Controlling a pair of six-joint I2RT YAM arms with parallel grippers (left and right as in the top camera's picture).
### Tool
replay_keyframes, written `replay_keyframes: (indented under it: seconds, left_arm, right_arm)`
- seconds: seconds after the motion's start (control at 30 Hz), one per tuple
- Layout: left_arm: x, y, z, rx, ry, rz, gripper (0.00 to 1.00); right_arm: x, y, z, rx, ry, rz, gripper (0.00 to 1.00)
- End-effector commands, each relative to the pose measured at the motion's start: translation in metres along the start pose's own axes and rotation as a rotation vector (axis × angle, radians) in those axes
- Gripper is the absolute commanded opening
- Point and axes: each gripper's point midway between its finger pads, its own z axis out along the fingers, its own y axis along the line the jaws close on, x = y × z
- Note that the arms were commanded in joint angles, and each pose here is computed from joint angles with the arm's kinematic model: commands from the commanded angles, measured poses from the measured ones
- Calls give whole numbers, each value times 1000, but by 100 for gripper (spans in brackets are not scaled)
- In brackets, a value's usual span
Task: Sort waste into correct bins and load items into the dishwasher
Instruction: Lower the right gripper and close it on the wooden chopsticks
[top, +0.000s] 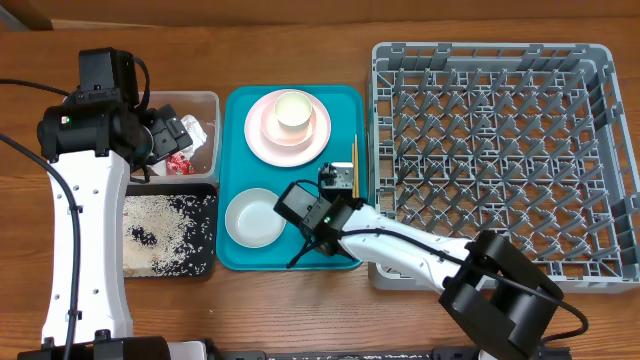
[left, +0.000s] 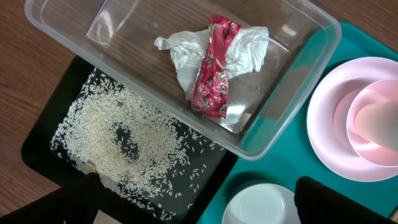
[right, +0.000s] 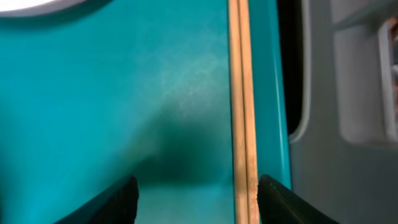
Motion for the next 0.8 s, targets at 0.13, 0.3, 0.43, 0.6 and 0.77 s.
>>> replay_keyframes:
  seconds: [0.13,0.3,0.43,0.6,0.77]
  left_arm:
    - [-4,2,-6,0,-23,6,100]
    - [-4,2,-6,0,-23,6,100]
    - [-4,2,-6,0,-23,6,100]
    - [-4,2,-6,0,-23,6,100]
    - [-4,2,-6,0,-23,6,100]
  right_arm:
    - [8,-7,14,-2,-29,-30,69]
    - [8,-7,14,-2,-28,-30,76]
    - [20,3,13,-63,43,-30,89]
    - [19,1,15,-61,47,-23,81]
    - [16,-2,17,-55,48,-7,68]
